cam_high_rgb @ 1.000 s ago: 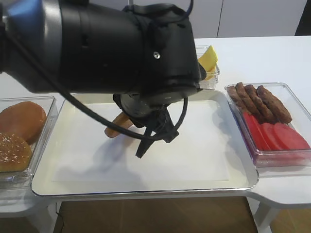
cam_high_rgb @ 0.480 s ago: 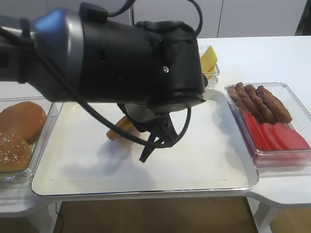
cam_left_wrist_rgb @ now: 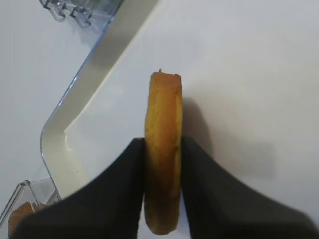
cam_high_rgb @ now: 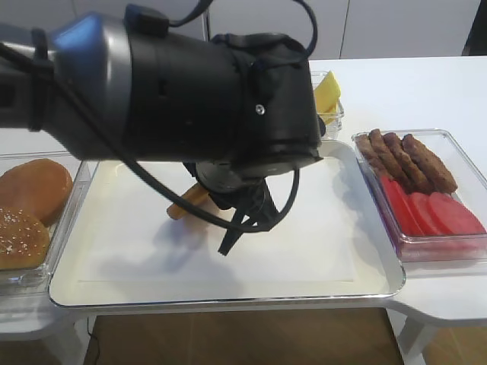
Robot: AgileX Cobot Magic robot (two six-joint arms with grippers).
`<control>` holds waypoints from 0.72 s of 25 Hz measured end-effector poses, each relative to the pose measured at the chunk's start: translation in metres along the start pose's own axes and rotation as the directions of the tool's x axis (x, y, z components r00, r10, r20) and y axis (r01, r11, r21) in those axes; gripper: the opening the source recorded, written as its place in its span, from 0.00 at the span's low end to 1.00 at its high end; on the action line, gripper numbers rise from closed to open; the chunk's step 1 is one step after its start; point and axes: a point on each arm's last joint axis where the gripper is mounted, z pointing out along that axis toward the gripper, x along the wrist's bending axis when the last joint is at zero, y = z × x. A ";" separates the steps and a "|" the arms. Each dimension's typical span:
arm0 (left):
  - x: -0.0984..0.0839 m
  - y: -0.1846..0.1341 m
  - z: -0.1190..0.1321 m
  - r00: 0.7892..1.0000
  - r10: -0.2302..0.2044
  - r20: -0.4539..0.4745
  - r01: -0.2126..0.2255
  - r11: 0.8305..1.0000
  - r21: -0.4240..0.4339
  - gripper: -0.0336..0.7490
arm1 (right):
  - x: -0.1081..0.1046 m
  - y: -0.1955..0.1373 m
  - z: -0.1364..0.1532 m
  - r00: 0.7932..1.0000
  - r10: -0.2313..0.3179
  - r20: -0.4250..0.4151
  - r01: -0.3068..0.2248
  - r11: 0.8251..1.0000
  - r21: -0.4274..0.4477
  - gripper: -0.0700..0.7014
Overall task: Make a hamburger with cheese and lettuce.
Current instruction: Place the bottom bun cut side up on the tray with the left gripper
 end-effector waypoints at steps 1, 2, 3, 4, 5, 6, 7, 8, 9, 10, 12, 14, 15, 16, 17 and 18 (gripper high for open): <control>-0.001 0.000 -0.001 1.000 0.002 0.001 -0.002 1.000 -0.001 0.29 | 0.000 0.000 0.000 1.000 0.000 0.000 0.000 1.000 0.000 0.64; -0.001 0.000 -0.001 1.000 0.003 0.002 -0.003 1.000 -0.002 0.30 | 0.000 0.000 0.000 1.000 0.000 0.000 0.000 1.000 0.000 0.64; -0.003 0.000 -0.002 1.000 0.007 0.003 -0.007 1.000 -0.005 0.30 | 0.000 0.000 0.000 1.000 0.000 0.000 0.000 1.000 0.000 0.64; -0.003 0.000 -0.003 1.000 0.008 0.004 -0.008 1.000 -0.006 0.31 | 0.000 0.000 0.000 1.000 0.000 0.000 0.000 1.000 0.000 0.64; -0.005 0.000 -0.004 1.000 0.012 0.009 -0.012 1.000 -0.012 0.31 | 0.000 0.000 0.000 1.000 0.000 0.000 0.000 1.000 0.000 0.64; -0.006 0.000 -0.005 1.000 0.015 0.013 -0.014 1.000 -0.018 0.32 | 0.000 0.000 0.000 1.000 0.000 0.000 0.000 1.000 0.000 0.64; -0.008 0.001 -0.006 1.000 0.018 0.016 -0.017 1.000 -0.023 0.32 | 0.000 0.000 0.000 1.000 0.000 0.000 0.000 1.000 0.000 0.64; -0.009 0.001 -0.006 1.000 0.019 0.019 -0.019 0.999 -0.027 0.32 | 0.000 0.000 0.000 1.000 0.000 0.000 0.000 1.000 0.000 0.64; -0.009 0.001 -0.007 1.000 0.021 0.022 -0.020 0.999 -0.030 0.33 | 0.000 0.000 0.000 1.000 0.000 0.000 0.000 1.000 0.000 0.64; -0.009 0.001 -0.007 1.000 0.021 0.023 -0.020 0.999 -0.032 0.33 | 0.000 0.000 0.000 1.000 0.000 0.000 0.000 1.000 0.000 0.64; -0.010 0.001 -0.007 0.999 0.022 0.023 -0.021 0.999 -0.033 0.36 | 0.000 0.000 0.000 1.000 0.000 0.000 0.000 1.000 0.000 0.64; -0.010 0.001 -0.007 0.999 0.022 0.023 -0.021 0.999 -0.033 0.38 | 0.000 0.000 0.000 1.000 0.000 0.000 0.000 1.000 0.000 0.64; -0.010 0.001 -0.007 0.999 0.022 0.023 -0.021 0.999 -0.033 0.38 | 0.000 0.000 0.000 1.000 0.000 0.000 0.000 1.000 0.000 0.64; -0.010 0.001 -0.007 0.999 0.022 0.024 -0.021 0.999 -0.034 0.39 | 0.000 0.000 0.000 1.000 0.000 0.000 0.000 1.000 0.000 0.64; -0.010 0.001 -0.007 0.999 0.022 0.025 -0.021 0.999 -0.035 0.39 | 0.000 0.000 0.000 1.000 0.000 0.000 0.000 1.000 0.000 0.64; -0.010 0.001 -0.007 0.999 0.022 0.025 -0.021 0.999 -0.035 0.40 | 0.000 0.000 0.000 1.000 0.000 0.000 0.000 1.000 0.000 0.64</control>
